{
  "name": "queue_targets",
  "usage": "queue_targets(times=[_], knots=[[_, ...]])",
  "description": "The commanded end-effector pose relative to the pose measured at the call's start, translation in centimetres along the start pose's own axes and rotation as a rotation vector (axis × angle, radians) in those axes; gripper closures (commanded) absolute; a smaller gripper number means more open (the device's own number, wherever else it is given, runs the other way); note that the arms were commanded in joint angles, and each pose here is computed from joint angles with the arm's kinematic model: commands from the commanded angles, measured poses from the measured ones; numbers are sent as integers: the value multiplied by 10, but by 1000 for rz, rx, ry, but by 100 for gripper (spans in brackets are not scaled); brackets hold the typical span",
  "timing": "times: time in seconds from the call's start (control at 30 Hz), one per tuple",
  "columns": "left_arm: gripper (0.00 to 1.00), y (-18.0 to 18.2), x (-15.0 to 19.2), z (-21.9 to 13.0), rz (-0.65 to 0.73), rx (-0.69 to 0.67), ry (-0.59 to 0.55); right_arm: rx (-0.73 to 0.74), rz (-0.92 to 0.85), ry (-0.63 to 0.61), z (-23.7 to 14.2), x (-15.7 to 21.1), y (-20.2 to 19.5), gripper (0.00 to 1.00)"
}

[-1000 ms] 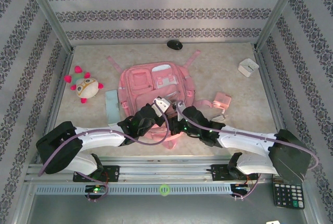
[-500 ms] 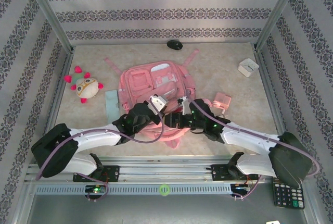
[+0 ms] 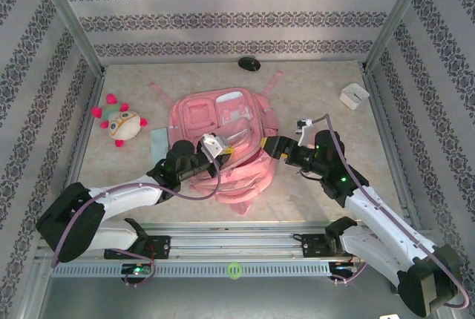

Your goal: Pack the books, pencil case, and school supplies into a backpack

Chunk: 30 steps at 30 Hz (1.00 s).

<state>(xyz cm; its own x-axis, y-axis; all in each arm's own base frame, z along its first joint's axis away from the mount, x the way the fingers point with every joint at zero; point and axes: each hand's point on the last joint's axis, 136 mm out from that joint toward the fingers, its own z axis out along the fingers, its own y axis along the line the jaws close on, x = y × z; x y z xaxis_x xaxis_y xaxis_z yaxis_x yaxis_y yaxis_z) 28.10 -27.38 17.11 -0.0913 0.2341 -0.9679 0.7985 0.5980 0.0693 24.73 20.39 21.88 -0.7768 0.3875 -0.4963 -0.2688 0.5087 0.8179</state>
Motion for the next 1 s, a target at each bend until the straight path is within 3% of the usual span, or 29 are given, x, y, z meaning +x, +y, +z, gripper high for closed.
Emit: queue_targets(times=[0.0,0.37,0.7,0.97], knots=[[100,-15,-55,-16,91,106,-227,35,113,-1,6,6,-17,16],[100,-27,-57,-18,158,209,-245,-35,203,23,37,13,1,12],[100,-31,-58,-19,165,234,-257,-19,294,-117,39,5,-8,12],[100,-35,-58,-17,164,265,-259,-31,302,-115,44,6,-3,13]])
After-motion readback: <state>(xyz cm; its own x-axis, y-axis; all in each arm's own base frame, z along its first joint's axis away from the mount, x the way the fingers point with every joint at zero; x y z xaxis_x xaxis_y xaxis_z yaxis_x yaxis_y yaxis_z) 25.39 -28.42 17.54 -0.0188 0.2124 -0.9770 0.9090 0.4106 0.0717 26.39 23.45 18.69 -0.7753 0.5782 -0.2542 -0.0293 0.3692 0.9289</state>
